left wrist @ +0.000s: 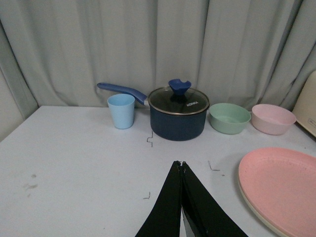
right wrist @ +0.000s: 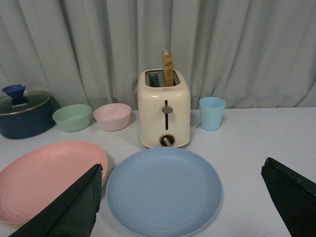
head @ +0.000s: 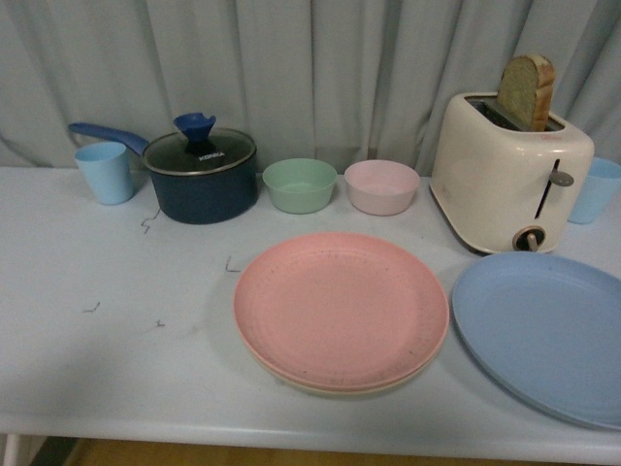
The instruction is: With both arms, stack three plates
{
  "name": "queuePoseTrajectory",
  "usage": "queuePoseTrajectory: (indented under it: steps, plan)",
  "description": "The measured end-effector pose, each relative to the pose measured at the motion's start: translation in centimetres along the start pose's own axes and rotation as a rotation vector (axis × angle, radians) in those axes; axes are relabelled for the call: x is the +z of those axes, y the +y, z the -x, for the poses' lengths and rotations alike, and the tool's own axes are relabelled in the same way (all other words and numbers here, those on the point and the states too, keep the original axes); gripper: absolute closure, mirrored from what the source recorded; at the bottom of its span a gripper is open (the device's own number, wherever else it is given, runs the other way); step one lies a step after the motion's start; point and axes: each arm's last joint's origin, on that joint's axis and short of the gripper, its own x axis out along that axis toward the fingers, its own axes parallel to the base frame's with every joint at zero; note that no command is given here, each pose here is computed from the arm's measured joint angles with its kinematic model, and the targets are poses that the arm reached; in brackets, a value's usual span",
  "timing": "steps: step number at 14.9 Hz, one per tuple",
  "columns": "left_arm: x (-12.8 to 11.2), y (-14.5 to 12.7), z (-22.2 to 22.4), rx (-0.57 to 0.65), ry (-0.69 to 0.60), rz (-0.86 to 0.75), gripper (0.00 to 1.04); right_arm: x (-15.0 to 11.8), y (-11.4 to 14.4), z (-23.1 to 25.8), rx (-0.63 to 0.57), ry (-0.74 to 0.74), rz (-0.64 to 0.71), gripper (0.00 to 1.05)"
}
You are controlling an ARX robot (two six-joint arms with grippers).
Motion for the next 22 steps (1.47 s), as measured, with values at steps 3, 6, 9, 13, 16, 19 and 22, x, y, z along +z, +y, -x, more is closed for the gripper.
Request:
queuePoseTrajectory:
  steps: [3,6,9,13,16,19,22]
  plan:
    - [-0.9,0.0,0.8,0.0,-0.013,0.0,1.03,0.0,0.0,0.0,0.0,0.0,0.0,0.06]
    - [-0.7,0.0,1.5,0.0,-0.018,0.0,1.03,0.0,0.0,0.0,0.0,0.0,0.0,0.06]
    - [-0.6,0.0,2.2,0.0,-0.018,0.0,1.03,0.0,0.0,0.0,0.0,0.0,0.0,0.06]
    - [-0.5,0.0,3.0,0.0,-0.021,0.0,1.03,0.0,0.0,0.0,0.0,0.0,0.0,0.06]
    - [-0.5,0.0,3.5,0.0,-0.024,0.0,1.03,0.0,0.0,0.0,0.0,0.0,0.0,0.06]
    - [-0.5,0.0,3.8,0.0,-0.024,0.0,1.03,0.0,0.0,0.0,0.0,0.0,0.0,0.06]
    - [-0.6,0.0,4.9,-0.001,-0.039,0.0,1.03,0.0,0.0,0.0,0.0,0.0,0.0,0.06]
